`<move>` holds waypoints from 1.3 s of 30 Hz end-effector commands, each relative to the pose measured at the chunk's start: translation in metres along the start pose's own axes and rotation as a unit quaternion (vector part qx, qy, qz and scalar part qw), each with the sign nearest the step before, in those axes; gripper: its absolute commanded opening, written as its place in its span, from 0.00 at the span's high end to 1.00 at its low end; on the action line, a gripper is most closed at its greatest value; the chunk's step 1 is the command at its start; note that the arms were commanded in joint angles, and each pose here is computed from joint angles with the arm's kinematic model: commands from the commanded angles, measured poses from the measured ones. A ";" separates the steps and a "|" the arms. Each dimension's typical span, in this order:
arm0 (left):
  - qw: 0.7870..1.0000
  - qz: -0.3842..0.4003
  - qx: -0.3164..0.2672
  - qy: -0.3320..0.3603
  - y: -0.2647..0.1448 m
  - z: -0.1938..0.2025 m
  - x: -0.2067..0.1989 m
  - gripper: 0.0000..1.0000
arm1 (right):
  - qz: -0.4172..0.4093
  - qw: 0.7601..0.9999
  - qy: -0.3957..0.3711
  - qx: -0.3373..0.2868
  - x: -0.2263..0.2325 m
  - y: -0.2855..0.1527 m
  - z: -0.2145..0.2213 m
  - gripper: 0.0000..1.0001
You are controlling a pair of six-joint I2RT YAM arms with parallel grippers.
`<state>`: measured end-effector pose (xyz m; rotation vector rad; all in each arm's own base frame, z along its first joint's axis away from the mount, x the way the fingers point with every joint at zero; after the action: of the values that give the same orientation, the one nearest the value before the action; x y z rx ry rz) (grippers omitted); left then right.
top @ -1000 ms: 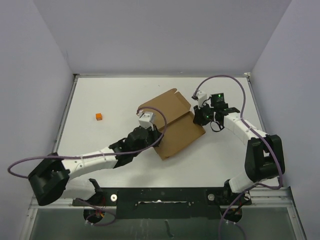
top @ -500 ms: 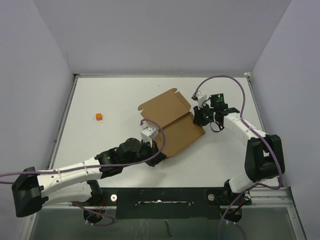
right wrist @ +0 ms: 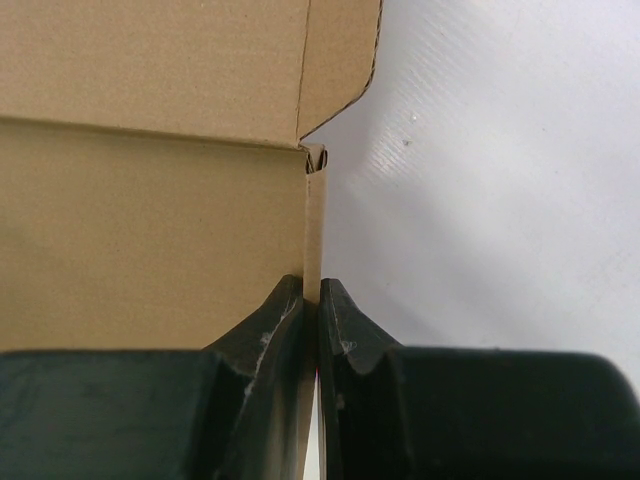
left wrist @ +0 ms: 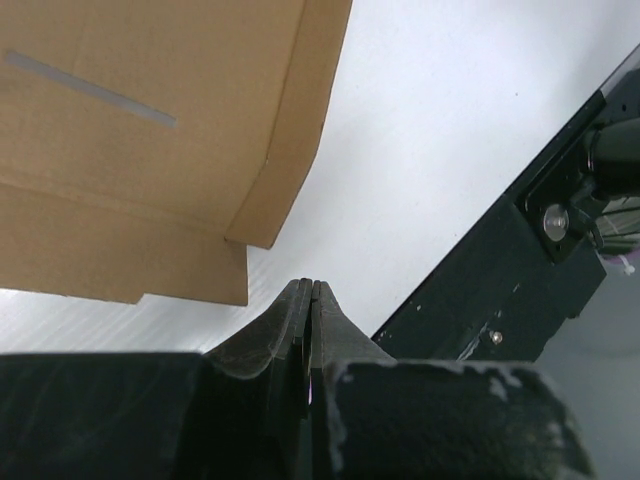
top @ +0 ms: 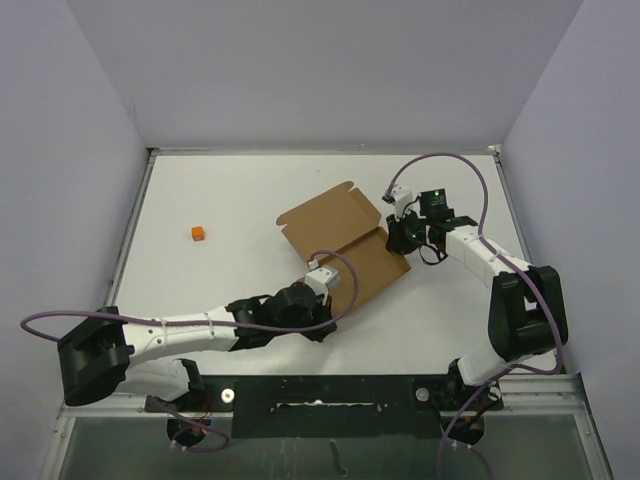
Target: Fold the paper box
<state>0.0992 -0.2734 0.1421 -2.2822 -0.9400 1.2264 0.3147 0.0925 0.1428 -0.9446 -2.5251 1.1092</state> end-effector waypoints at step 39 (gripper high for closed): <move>0.995 0.044 -0.049 -0.078 0.040 -0.061 -0.004 0.98 | 0.005 1.000 -0.006 -0.009 -0.004 0.006 -0.004 1.00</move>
<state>0.1580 -0.3083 0.1253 -2.2526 -0.9893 1.3717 0.3145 0.0957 0.1394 -0.9172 -2.5441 1.1392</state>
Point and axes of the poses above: each gripper's point midway between its finger pads, its own y axis out along the fingers, its own x axis along the line the jaws close on, z = x × y, the point moved 8 cm from there along -y, back along the fingers, and after that the axes turned 14 degrees about -y, right-handed, at the moved point
